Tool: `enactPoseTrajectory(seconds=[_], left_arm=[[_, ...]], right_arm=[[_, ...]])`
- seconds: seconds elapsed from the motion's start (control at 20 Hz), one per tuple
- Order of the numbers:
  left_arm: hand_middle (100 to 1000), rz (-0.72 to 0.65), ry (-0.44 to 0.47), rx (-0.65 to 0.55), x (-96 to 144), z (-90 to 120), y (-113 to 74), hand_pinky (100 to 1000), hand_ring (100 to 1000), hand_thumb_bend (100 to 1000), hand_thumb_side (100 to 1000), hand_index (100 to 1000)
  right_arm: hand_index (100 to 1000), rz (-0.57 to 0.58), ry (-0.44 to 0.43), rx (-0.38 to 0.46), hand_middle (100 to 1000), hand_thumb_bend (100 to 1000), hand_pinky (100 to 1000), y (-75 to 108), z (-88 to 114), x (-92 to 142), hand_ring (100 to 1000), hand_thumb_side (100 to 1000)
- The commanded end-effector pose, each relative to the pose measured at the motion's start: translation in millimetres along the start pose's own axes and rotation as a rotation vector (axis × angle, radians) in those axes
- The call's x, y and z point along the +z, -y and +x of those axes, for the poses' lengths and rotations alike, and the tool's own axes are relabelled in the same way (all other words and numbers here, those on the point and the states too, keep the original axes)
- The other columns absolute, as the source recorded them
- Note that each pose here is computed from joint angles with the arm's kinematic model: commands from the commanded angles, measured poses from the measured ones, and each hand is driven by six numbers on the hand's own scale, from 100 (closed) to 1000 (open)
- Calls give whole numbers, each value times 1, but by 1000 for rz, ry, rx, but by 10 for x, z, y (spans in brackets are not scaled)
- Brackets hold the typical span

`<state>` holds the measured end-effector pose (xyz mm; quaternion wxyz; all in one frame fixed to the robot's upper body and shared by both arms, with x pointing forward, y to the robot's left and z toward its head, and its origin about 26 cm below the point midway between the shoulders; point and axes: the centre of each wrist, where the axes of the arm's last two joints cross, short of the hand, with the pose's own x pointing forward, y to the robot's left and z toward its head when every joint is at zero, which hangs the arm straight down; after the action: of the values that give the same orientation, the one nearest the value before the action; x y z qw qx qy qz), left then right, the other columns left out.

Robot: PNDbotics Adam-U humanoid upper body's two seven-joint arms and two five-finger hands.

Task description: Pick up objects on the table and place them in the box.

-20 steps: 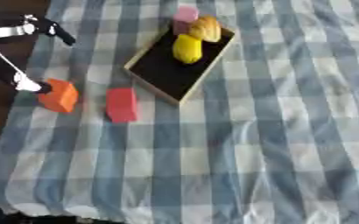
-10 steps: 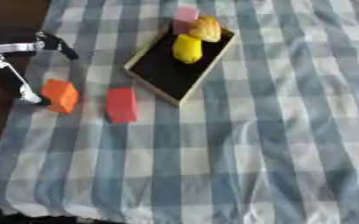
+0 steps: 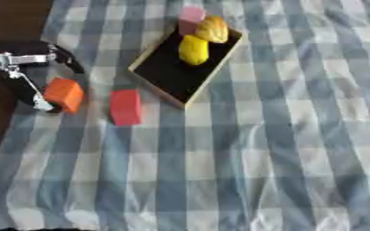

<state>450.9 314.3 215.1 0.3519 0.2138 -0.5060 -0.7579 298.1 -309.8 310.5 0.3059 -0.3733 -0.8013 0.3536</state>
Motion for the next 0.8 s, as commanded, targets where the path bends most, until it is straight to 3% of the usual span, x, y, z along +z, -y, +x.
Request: enactPoseTrajectory(seconds=[0.05,0.25,0.45,0.65,0.8], left_arm=[[616,-205,146,-215,123,-7,-197,831,785,542,100,754],[504,-145,131,-236,151,61,-303,779,677,464,100,643],[445,-49,154,-270,168,194,-492,752,626,448,100,605],[448,26,183,-293,187,333,-669,753,624,431,100,609],[449,155,256,-300,77,575,-979,751,621,410,100,610]], right_arm=[[900,-10,4,20,760,100,927,76,0,-14,1000,395],[900,-6,-2,18,759,100,927,63,-16,-8,1000,396],[900,-7,-3,19,760,100,927,66,-22,9,1000,403],[900,-11,1,17,759,100,927,76,-12,20,1000,409],[900,-13,2,9,758,100,927,71,-6,20,1000,412]])
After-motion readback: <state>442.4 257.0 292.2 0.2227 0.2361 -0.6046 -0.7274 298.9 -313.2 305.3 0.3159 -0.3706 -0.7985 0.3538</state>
